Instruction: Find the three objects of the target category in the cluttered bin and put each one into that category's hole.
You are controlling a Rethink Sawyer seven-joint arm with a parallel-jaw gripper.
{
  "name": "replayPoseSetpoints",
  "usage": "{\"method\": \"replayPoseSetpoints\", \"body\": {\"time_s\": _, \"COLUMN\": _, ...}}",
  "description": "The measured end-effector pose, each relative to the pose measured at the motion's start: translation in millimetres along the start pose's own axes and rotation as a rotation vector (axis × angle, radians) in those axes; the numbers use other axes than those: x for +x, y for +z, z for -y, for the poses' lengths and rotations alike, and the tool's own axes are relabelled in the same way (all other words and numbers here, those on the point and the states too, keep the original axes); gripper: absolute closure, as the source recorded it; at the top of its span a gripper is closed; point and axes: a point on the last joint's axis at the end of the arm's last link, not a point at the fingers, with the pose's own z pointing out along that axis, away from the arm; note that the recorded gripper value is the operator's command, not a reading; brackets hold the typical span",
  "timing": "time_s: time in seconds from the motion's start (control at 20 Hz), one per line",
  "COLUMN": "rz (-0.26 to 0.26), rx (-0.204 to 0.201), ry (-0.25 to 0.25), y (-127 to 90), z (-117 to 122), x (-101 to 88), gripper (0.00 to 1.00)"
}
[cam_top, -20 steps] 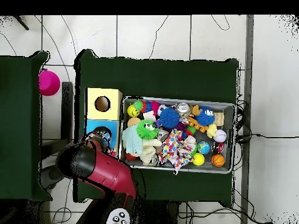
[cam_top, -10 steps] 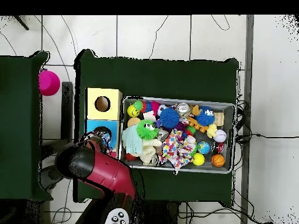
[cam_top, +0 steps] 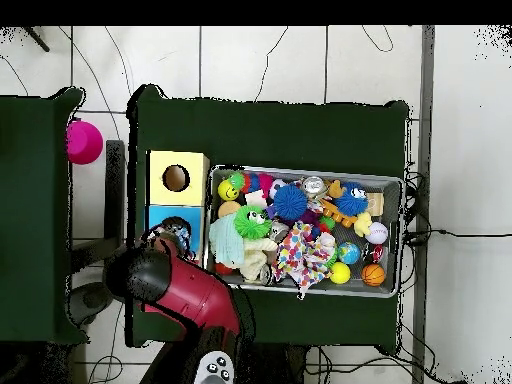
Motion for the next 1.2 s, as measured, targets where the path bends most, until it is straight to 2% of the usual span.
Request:
{"method": "replayPoseSetpoints", "body": {"time_s": 0.3, "rz": 0.006, "rx": -0.017, "ry": -0.006, "y": 6, "z": 2, "x": -1.7, "gripper": 1.0}}
{"method": "replayPoseSetpoints", "body": {"time_s": 0.5, "rz": 0.028, "rx": -0.029, "ry": -0.037, "y": 11, "z": 2, "x": -3.5, "gripper": 1.0}}
{"method": "replayPoseSetpoints", "body": {"time_s": 0.9, "rz": 0.131, "rx": -0.072, "ry": -0.159, "y": 31, "z": 0, "x": -6.0, "gripper": 1.0}}
{"method": "replayPoseSetpoints", "body": {"time_s": 1.0, "rz": 0.157, "rx": -0.088, "ry": -0.212, "y": 35, "z": 1, "x": -4.5, "gripper": 1.0}}
{"method": "replayPoseSetpoints", "body": {"time_s": 1.2, "rz": 0.177, "rx": -0.096, "ry": -0.257, "y": 42, "z": 3, "x": -1.5, "gripper": 1.0}}
